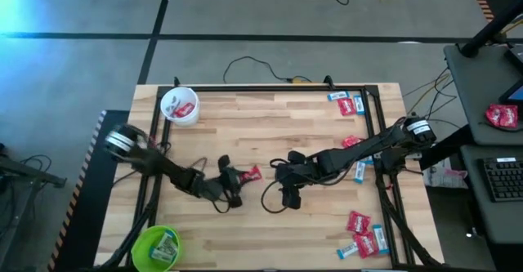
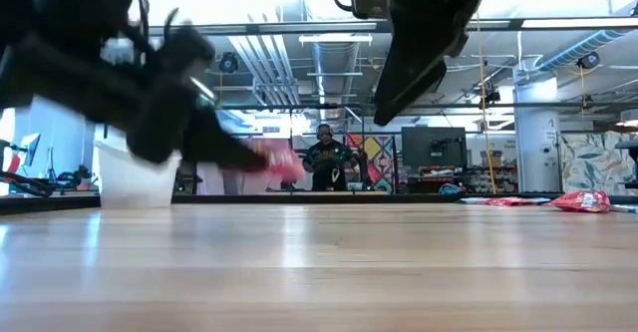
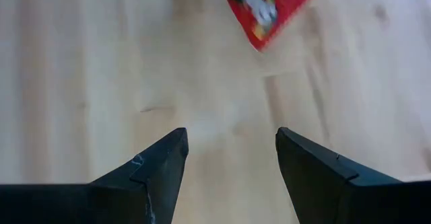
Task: Sort candy by brand, put in halloween buckets
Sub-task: Put the red candy into the white bucket, then move the red candy to the center of the table
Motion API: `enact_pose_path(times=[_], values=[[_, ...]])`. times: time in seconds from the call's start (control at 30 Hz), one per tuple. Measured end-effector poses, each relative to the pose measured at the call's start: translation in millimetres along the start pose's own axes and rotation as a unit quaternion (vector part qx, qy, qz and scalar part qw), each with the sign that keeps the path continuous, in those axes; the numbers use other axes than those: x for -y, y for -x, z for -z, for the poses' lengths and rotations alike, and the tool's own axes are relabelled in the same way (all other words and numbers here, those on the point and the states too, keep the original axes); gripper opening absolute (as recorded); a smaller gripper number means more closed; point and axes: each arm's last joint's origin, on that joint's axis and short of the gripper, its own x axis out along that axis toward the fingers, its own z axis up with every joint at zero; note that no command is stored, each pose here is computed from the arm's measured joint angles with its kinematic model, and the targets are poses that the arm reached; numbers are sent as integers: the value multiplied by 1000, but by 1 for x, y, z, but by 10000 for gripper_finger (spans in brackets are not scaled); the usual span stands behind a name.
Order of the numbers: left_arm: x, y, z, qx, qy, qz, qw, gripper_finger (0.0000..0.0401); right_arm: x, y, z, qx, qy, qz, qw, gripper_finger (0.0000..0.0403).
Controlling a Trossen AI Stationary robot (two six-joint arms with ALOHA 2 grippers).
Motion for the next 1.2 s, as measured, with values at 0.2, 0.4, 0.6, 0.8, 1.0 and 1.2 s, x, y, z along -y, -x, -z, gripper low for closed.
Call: enact_pose_path(times=[0.2,0.4,0.6,0.8,1.0,1.2], values=[[-56,30,-57,-15,-37,-82,996,72,3,-21,8,-4,5,37,999,219],[-139,65,-97,-112,-23,-257,960,58,5,-43,18,-30,12,69,997,219],[-207,89,-97,-219,81,-412,881,52,5,-56,22,-38,19,73,996,219],[-246,87,-81,-286,135,-443,839,66,3,-63,23,-45,20,55,997,219],[-258,81,-66,-343,108,-447,819,122,3,-60,24,-55,19,50,997,219],[-253,90,-71,-347,84,-430,829,190,7,-53,32,-96,16,68,993,219]])
